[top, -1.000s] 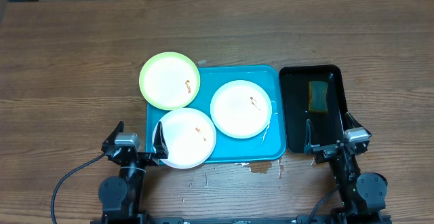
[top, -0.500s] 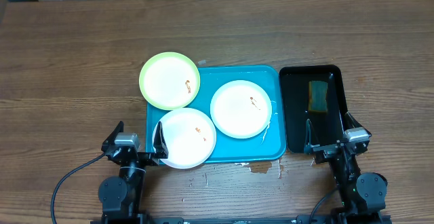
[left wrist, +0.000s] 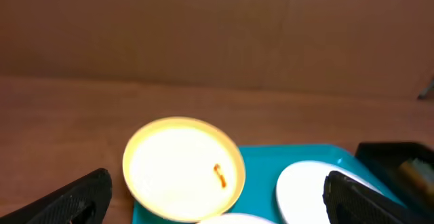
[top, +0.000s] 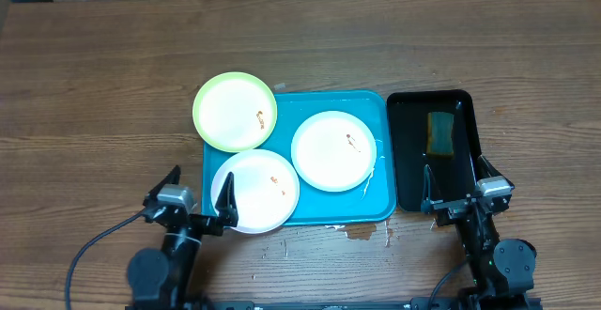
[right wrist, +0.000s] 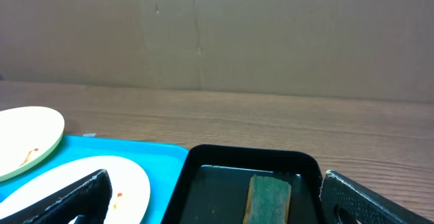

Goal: Clean dirty plates on tray and stack at the side
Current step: 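Raise the left arm from rest toward the plates on the teal tray, then move the left gripper to the rim of the upper-right white plate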

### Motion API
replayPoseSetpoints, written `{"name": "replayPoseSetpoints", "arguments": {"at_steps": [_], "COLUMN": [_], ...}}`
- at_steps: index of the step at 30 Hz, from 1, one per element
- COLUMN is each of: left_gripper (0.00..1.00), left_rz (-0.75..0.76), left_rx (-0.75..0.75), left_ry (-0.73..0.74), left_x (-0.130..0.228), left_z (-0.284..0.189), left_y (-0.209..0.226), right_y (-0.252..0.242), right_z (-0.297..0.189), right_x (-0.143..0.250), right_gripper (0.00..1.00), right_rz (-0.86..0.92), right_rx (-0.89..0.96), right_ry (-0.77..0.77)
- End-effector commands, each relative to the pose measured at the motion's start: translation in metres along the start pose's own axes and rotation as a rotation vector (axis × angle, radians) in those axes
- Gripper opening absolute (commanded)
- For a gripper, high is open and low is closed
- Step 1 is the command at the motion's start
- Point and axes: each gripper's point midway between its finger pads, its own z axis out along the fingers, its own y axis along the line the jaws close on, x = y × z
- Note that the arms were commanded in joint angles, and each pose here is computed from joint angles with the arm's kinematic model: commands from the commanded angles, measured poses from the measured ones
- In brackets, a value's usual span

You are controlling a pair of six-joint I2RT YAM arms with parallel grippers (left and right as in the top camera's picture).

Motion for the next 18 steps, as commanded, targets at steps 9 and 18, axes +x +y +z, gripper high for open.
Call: {"name": "replayPoseSetpoints", "arguments": {"at_steps": [9, 18], "left_gripper": [1.0, 1.0], "left_rz": [-0.049, -0.364], "left_rx": [0.043, 0.167], "left_ry": [0.256, 0.9], "left_x": [-0.094, -0.076], "left_z": [0.01, 0.058], "left_y": [-0.027, -0.053], "right_y": [-0.001, -0.001], "right_z": [0.0, 0.0], "right_x": [0.001, 0.001], "right_gripper": [1.0, 1.0], "right_rz": [-0.004, -0.004], "right_rx": [0.002, 0.002], "right_ry": [-0.005, -0.005]}}
